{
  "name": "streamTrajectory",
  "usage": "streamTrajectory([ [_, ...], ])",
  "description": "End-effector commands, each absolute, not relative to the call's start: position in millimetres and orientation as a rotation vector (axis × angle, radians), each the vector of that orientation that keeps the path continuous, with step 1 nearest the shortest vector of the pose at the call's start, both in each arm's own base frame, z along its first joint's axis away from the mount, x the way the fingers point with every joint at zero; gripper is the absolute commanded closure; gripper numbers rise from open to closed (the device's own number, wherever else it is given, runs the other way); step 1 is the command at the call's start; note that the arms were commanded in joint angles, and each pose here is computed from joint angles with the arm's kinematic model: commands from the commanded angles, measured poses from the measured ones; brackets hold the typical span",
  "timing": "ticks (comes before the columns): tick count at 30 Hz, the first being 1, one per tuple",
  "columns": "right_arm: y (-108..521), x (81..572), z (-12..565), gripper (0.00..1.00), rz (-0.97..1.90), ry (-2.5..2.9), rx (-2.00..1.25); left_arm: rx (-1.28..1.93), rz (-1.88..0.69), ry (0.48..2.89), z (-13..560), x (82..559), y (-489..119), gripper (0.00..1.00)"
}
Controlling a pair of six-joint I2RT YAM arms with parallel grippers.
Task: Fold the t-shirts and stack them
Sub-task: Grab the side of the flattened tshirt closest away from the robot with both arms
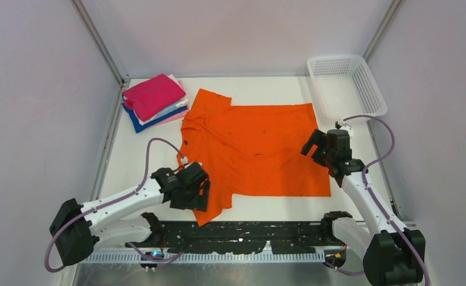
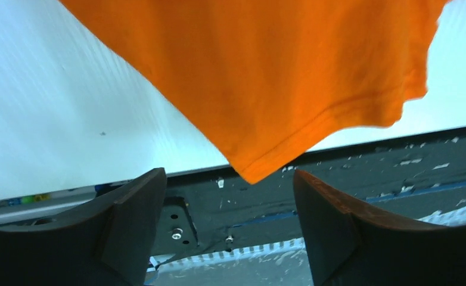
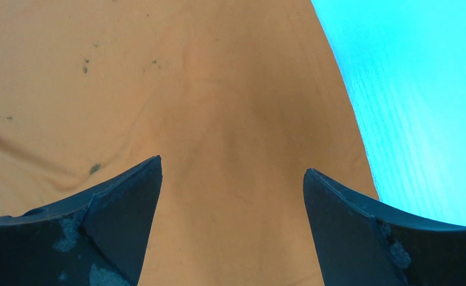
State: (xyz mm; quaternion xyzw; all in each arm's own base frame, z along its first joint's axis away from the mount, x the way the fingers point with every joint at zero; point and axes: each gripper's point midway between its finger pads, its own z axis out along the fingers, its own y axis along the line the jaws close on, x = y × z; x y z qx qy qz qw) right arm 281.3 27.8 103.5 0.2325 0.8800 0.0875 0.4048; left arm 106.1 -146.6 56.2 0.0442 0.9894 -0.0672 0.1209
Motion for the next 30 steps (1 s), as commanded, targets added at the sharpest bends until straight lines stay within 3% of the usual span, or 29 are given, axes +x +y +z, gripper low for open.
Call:
streamTrajectory([
  [1, 23, 282, 108, 0.05, 0.201, 2.2, 0.598, 0.111, -0.27, 2.888, 51, 83, -157, 0.23],
  [5, 23, 283, 105, 0.04, 0.197, 2.21, 0.598, 0.173, -0.312, 2.922, 43, 74, -172, 0.35],
  [22, 18, 283, 97, 0.05, 0.164, 2.231, 0.609, 0.269, -0.125, 3.003, 13, 68, -192, 0.53],
  [26, 18, 284, 96, 0.04, 0.165, 2.233, 0.608, 0.25, -0.033, 2.996, 11, 73, -186, 0.7],
  [28, 18, 283, 95, 0.05, 0.164, 2.233, 0.61, 0.225, 0.028, 2.98, 12, 77, -180, 0.96],
  [30, 17, 283, 98, 0.04, 0.175, 2.219, 0.617, 0.212, 0.06, 2.965, 15, 79, -176, 1.0],
])
